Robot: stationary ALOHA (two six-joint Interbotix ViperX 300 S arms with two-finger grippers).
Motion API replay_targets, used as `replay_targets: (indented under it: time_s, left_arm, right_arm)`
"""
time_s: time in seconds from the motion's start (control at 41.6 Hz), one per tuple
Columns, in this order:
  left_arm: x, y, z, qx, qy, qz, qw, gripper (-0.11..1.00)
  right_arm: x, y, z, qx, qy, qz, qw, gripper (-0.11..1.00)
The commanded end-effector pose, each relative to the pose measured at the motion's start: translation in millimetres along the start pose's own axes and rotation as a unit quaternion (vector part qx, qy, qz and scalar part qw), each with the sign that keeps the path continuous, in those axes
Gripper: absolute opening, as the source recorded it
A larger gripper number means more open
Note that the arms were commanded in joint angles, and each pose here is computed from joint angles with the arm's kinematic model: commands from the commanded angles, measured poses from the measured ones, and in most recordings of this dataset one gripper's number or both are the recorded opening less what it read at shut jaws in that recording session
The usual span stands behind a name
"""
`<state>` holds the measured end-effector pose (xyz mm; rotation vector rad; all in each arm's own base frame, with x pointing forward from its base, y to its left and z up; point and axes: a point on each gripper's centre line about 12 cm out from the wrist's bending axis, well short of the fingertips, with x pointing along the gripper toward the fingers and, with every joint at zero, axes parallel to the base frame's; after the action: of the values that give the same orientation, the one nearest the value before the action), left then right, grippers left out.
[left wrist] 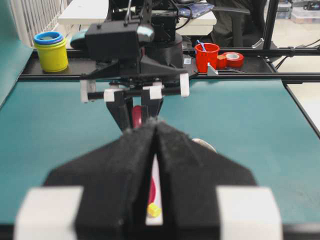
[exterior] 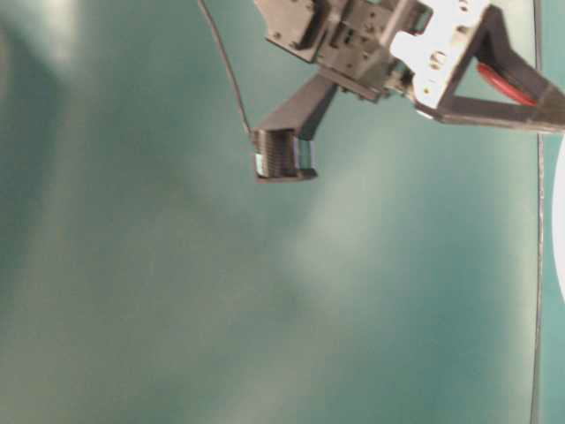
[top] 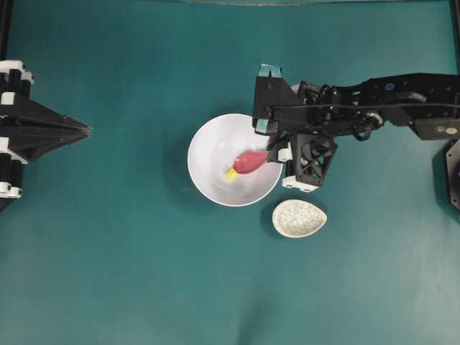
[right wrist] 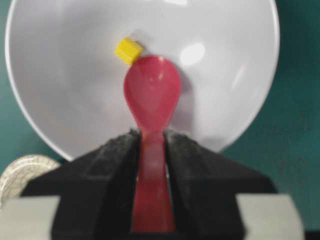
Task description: Scoop the yellow hexagonal prism block from the bowl with a spoon using the right arm.
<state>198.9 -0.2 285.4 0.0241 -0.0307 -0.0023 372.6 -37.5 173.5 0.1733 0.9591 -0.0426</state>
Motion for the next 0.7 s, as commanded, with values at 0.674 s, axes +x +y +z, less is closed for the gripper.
replay_targets:
  time_s: [0.674]
  left_arm:
    - [2, 0, 2, 0.001, 0.002, 0.000, 1.0000, 0.00]
  right_arm:
    - [8, 1, 45, -0.002, -0.070, -0.006, 0.9975, 0.24]
